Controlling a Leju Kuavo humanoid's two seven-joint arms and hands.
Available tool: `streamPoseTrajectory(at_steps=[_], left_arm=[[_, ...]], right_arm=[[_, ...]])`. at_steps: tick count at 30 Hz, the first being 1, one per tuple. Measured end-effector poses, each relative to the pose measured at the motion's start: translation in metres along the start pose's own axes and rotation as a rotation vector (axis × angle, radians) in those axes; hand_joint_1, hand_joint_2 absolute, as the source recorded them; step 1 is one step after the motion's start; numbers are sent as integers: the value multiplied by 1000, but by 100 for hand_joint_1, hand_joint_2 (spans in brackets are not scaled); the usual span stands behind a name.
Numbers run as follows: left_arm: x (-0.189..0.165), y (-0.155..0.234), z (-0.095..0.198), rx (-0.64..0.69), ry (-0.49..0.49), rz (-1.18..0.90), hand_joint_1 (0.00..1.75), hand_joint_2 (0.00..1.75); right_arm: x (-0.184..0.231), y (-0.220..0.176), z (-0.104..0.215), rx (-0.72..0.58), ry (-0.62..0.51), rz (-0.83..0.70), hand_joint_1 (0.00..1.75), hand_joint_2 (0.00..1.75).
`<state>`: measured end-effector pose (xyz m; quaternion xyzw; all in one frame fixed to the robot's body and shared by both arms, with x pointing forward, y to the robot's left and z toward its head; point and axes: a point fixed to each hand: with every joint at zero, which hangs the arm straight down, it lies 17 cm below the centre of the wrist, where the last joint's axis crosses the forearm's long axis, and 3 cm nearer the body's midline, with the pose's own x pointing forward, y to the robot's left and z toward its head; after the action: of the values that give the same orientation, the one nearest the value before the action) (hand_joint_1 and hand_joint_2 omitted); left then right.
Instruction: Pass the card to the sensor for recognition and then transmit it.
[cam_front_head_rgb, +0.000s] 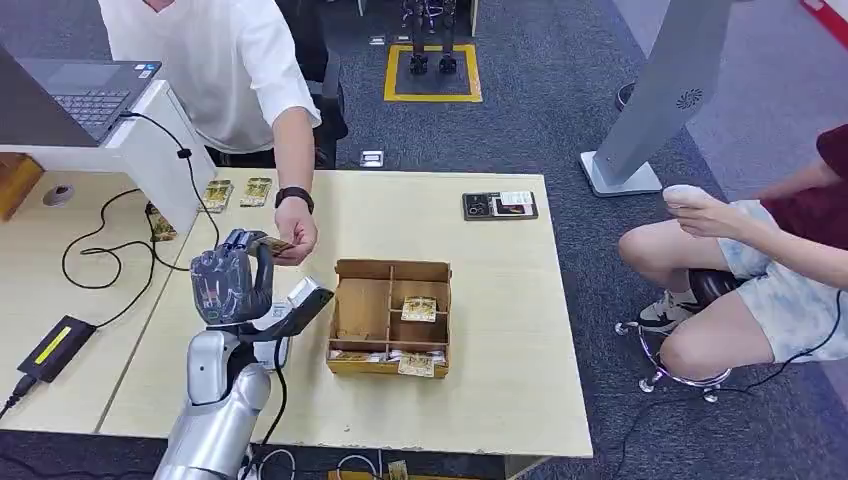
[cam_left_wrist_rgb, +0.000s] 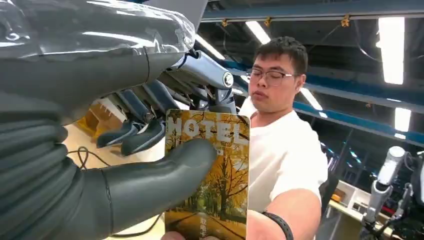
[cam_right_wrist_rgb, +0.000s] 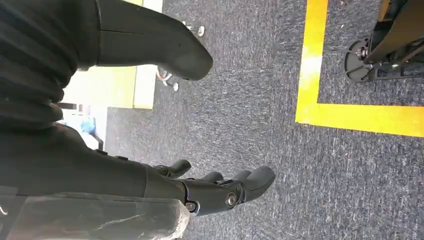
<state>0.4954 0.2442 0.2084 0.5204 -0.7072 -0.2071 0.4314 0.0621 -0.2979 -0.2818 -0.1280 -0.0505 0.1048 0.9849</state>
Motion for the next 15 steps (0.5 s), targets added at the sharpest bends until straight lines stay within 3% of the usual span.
streamPoseTrajectory(at_steps=[15], left_arm=[[27, 8, 9, 22, -92, 81, 0, 175]], right_arm=[[-1, 0, 0, -1, -4, -5, 0, 175]])
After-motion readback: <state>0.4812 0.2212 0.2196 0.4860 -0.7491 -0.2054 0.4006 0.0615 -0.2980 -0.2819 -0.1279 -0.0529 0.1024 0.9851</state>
